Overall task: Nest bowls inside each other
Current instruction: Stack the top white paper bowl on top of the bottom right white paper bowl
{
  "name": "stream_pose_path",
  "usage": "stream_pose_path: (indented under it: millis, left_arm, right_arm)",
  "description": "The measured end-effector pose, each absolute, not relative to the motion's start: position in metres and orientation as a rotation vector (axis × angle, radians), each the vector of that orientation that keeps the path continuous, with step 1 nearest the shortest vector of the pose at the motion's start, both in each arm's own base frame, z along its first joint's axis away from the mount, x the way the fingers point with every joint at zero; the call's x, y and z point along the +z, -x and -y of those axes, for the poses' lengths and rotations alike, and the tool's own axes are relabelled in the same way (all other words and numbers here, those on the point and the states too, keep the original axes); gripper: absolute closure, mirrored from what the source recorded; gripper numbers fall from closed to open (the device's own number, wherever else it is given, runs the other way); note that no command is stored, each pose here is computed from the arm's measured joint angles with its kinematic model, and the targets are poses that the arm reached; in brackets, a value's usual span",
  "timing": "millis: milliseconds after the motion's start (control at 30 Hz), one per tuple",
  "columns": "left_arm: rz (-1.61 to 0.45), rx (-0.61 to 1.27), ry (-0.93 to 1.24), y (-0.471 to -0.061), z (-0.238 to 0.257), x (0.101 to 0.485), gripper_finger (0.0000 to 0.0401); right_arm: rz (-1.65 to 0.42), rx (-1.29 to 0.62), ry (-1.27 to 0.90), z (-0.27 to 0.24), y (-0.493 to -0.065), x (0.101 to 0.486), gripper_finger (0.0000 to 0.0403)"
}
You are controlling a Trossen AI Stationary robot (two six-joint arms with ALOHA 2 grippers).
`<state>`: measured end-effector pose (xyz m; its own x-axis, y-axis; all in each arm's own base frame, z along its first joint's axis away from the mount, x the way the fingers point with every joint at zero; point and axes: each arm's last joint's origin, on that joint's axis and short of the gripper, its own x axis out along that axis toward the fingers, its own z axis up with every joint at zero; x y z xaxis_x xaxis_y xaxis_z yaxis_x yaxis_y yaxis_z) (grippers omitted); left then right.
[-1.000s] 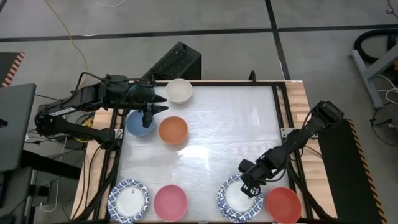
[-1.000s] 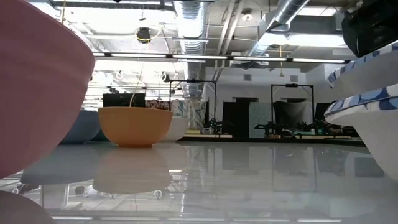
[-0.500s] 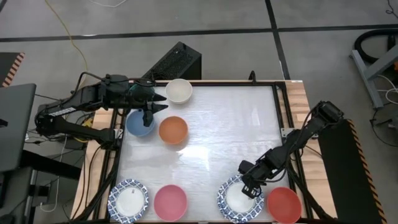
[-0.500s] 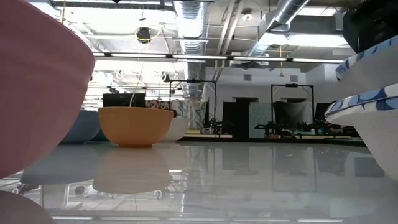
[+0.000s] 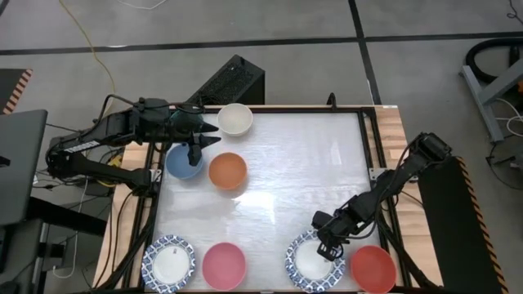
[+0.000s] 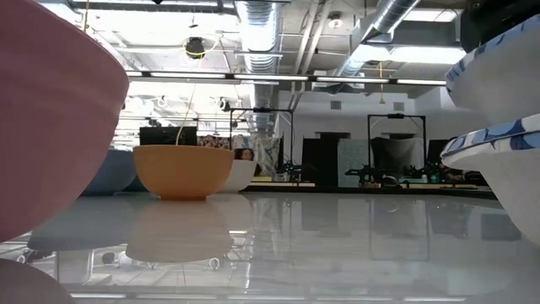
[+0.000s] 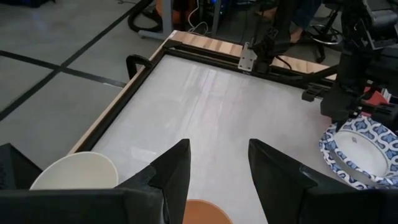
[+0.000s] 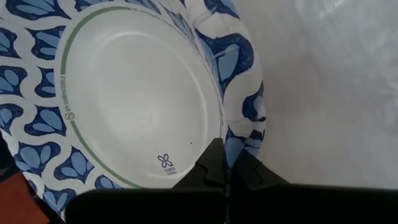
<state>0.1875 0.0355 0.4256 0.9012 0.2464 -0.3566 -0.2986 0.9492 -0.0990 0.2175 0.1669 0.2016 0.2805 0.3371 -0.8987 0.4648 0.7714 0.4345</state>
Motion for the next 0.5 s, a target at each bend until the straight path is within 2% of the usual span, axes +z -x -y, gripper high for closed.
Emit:
stream_pose_path:
  millis: [500]
  left_arm:
    - [-0.347, 0.291, 0.154, -0.188, -0.036, 0.426, 0.0250]
  right_arm:
    - [-1.390, -0.080, -0.684, -0.178, -0.232, 0.184, 0.0386]
